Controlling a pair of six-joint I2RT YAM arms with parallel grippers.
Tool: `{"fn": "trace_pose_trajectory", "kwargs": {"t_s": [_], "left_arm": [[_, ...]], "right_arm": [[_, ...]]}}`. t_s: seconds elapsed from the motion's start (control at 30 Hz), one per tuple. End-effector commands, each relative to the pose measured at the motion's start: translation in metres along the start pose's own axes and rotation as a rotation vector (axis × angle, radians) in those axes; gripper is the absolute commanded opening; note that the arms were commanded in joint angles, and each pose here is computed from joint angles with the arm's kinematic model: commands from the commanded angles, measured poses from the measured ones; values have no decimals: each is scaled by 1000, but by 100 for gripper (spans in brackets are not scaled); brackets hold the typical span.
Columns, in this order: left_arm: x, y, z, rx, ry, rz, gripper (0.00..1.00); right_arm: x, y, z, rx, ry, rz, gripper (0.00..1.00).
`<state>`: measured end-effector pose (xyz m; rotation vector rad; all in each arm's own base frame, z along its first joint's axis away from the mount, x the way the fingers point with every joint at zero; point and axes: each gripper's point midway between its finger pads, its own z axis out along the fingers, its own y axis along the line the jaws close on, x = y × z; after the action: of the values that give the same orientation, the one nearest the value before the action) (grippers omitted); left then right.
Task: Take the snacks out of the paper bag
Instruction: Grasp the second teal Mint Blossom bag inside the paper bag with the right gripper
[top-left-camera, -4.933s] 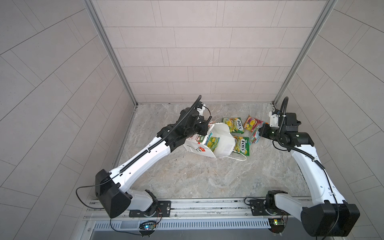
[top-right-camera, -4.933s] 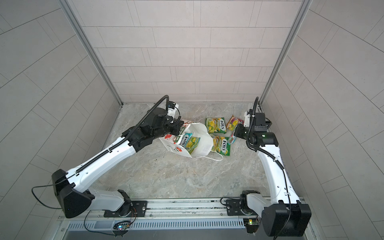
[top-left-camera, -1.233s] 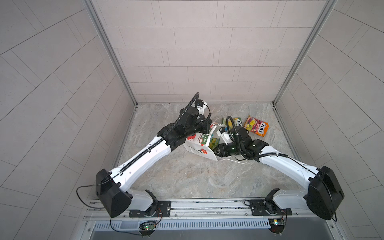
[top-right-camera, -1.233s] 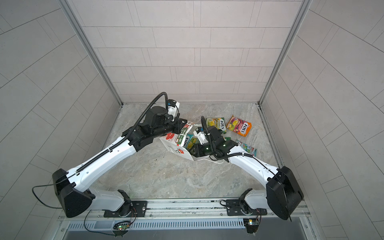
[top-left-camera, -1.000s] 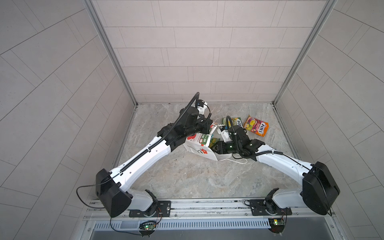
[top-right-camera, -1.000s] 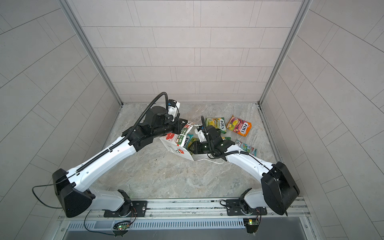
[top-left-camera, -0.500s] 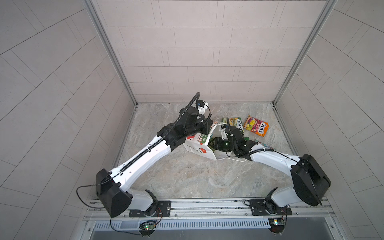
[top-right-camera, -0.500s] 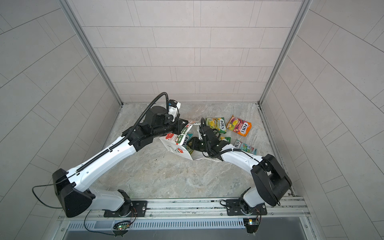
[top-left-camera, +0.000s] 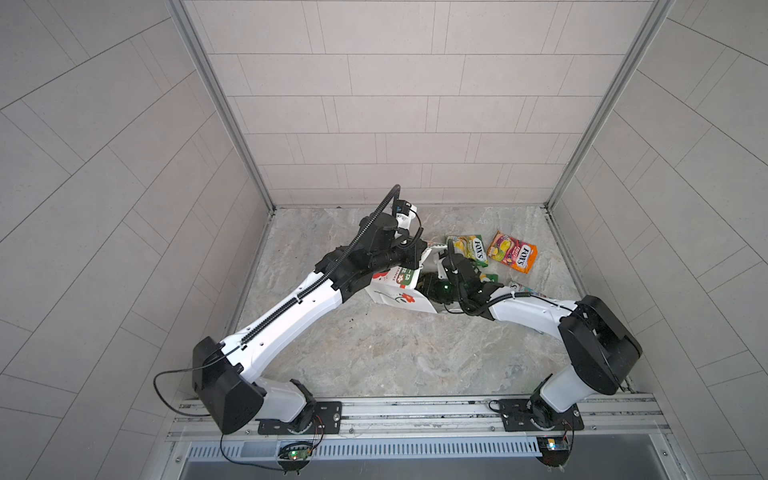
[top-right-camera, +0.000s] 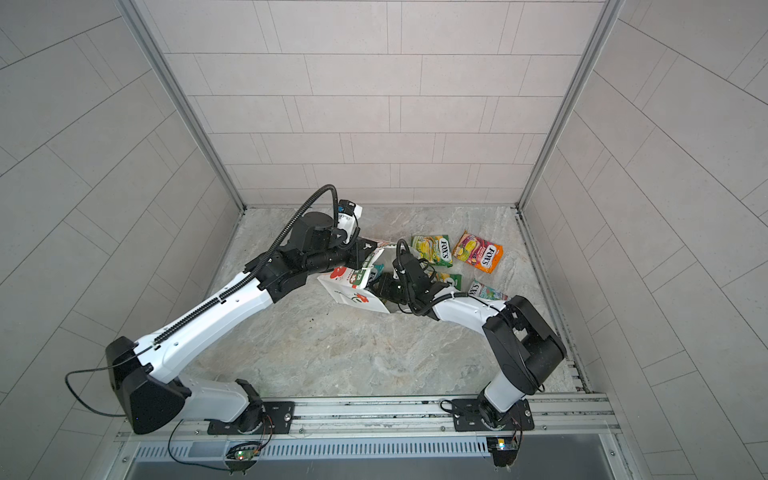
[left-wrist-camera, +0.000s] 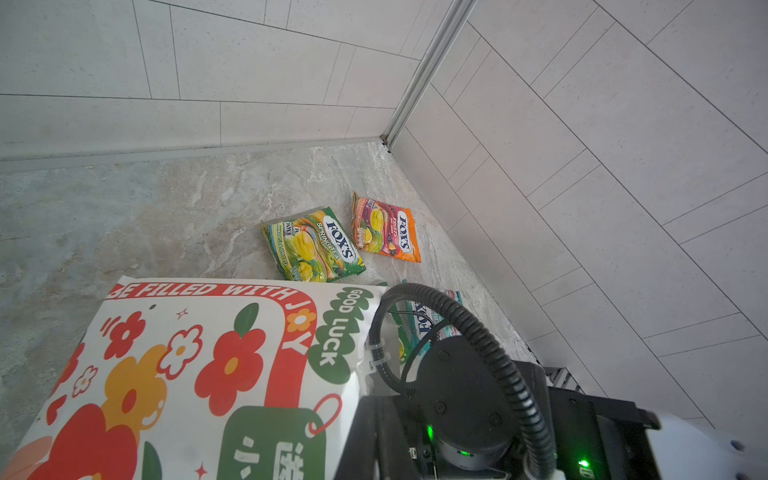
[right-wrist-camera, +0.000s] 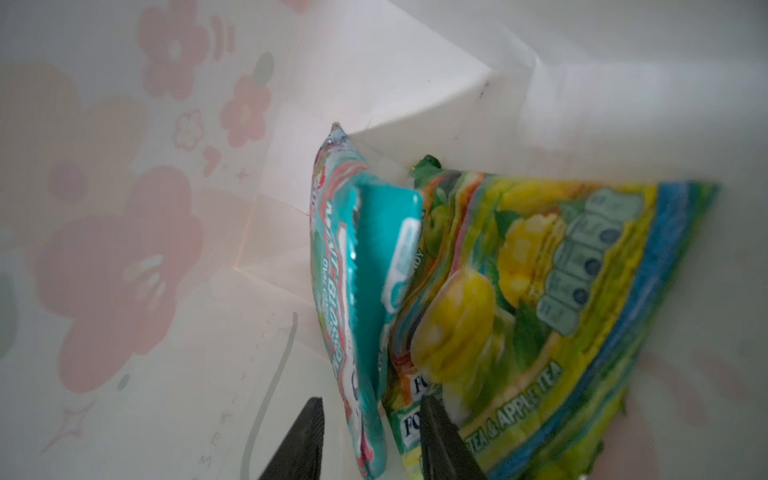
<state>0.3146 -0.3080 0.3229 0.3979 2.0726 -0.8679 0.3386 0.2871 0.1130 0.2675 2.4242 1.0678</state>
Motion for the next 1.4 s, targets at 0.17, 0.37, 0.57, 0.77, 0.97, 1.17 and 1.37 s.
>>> {"fn": "trace_pose_trajectory", "kwargs": {"t_s": [0.17, 0.37, 0.57, 0.77, 0.97, 1.17, 1.37], "left_arm": [[-6, 1, -5, -21, -12, 34, 0], [-3, 12, -6, -73, -15, 47, 0], [1, 23, -6, -130, -10, 53, 0], [1, 29, -7, -159, -14, 55, 0], [2, 30, -7, -167, -12, 55, 0], [1, 30, -9, -170, -18, 53, 0], [0, 30, -10, -172, -23, 50, 0]], "right_arm": [[-9, 8, 14, -12, -7, 19, 21], [-5, 6, 12, 7, 14, -16, 0], [-5, 9, 0, 21, 22, -69, 0], [-6, 16, -17, 34, 25, -129, 0], [-8, 24, -36, 38, 15, -172, 0], [-7, 31, -58, 38, 10, -217, 0], [-6, 36, -78, 33, 1, -259, 0]]}}
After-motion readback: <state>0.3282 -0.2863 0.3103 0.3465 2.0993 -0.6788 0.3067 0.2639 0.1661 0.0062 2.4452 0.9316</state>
